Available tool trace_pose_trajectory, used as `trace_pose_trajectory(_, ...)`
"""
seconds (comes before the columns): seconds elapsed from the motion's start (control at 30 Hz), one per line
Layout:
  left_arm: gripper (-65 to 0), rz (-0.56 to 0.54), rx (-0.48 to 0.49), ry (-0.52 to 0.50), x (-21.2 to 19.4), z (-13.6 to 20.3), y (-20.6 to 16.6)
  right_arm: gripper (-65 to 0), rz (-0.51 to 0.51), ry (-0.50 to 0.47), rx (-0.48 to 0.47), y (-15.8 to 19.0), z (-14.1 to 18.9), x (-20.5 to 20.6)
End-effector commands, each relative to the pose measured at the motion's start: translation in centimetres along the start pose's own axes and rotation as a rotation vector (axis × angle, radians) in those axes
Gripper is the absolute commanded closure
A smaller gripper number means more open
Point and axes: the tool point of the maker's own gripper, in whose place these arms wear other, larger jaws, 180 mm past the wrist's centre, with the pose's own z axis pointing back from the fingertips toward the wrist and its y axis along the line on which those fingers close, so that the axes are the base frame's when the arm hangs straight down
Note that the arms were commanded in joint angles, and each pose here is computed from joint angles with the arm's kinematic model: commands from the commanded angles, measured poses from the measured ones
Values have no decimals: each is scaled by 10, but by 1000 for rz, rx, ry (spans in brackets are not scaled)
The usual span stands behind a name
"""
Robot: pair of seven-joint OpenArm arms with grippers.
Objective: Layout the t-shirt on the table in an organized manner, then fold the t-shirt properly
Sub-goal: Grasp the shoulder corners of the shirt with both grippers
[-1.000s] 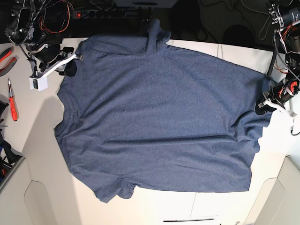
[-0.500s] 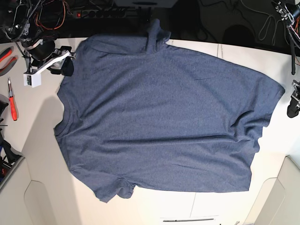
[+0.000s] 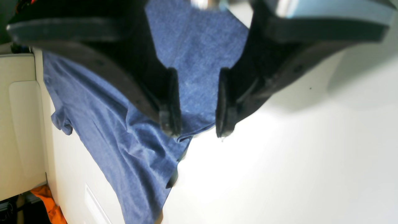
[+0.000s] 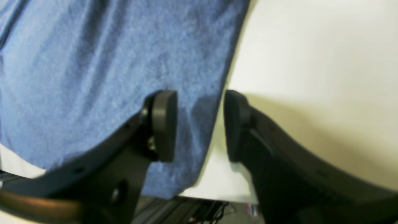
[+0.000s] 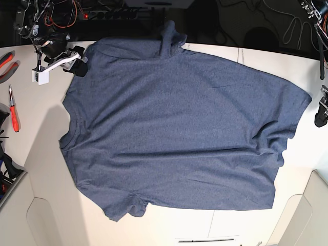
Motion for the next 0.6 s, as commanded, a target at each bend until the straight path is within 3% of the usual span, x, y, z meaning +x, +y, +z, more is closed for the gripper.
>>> trace_pose_trajectory(0.0,-227,-36,-22,-50,25,4,-6,-257,1,61,-17,-5,2,-12)
trace_pose_trajectory(0.3,-227,-37,-22,-49,25,4,-6,-256,-11,146,-4,-3,4,-28)
trace_pose_trajectory(0.57,-227,-37,-22,-49,25,4,-6,-254,-78,167,118,28,1,-39)
